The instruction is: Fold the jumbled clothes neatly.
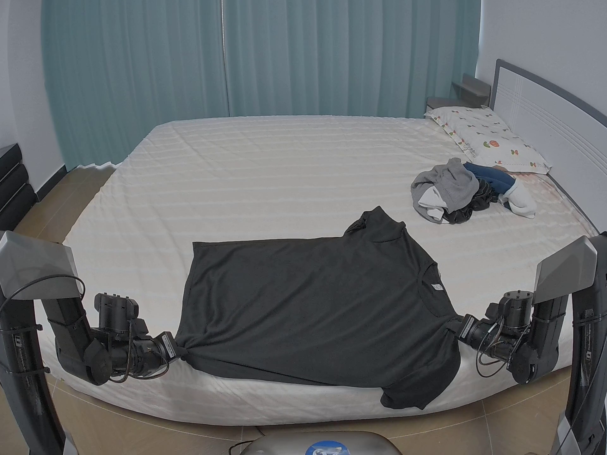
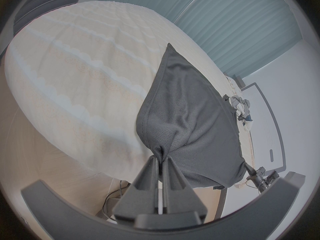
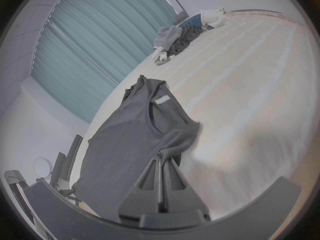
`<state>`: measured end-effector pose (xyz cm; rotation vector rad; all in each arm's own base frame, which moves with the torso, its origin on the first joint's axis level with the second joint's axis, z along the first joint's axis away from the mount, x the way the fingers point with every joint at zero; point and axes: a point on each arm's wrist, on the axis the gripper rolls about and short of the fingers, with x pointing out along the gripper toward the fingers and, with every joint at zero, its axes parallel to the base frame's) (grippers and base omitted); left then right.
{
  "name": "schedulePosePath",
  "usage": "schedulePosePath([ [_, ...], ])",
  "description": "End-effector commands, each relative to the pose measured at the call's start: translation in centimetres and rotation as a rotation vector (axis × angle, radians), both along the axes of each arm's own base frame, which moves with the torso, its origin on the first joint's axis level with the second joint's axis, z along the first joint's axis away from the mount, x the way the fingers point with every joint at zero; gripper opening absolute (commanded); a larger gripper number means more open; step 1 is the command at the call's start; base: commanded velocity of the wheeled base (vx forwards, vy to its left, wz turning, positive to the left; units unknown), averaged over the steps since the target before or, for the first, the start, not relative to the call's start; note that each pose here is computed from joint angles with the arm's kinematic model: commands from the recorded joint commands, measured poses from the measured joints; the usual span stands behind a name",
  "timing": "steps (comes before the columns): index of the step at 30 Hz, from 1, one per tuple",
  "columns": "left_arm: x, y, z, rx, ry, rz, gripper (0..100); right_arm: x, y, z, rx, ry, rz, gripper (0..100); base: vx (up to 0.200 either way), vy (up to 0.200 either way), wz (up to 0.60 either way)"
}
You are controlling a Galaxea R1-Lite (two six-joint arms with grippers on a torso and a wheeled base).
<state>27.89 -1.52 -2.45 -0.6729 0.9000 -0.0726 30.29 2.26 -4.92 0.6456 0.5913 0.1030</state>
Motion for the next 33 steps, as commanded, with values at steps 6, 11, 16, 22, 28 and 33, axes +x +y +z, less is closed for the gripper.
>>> schedulePosePath([
  [6, 0.0, 0.0, -0.1, 0.001, 0.001, 0.001, 0, 4.4, 0.0, 2.8, 0.005, -0.114, -0.01, 0, 0.0, 0.0, 0.0],
  [11, 0.0, 0.0, -0.1, 0.001, 0.002, -0.001, 0, 6.3, 0.5, 3.3, 0.01, -0.17, -0.001, 0, 0.0, 0.0, 0.0],
  [16, 0.0, -0.1, -0.2, 0.004, 0.005, 0.001, 0, 7.3, 1.1, 2.2, 0.008, -0.151, 0.013, 0, 0.0, 0.0, 0.0],
  [22, 0.0, -0.1, -0.2, 0.005, 0.005, 0.002, 0, 7.1, 1.1, 0.3, 0.011, -0.116, 0.015, 100, 0.0, 0.0, 0.0],
  [28, 0.0, -0.1, -0.2, 0.008, 0.006, 0.0, 0, 6.1, 0.3, 1.6, 0.025, -0.106, 0.0, 100, 0.0, 0.0, 0.0],
  [33, 0.0, -0.1, -0.3, 0.009, 0.006, 0.001, 0, 3.0, -1.0, 2.6, 0.043, -0.041, 0.004, 100, 0.0, 0.0, 0.0],
])
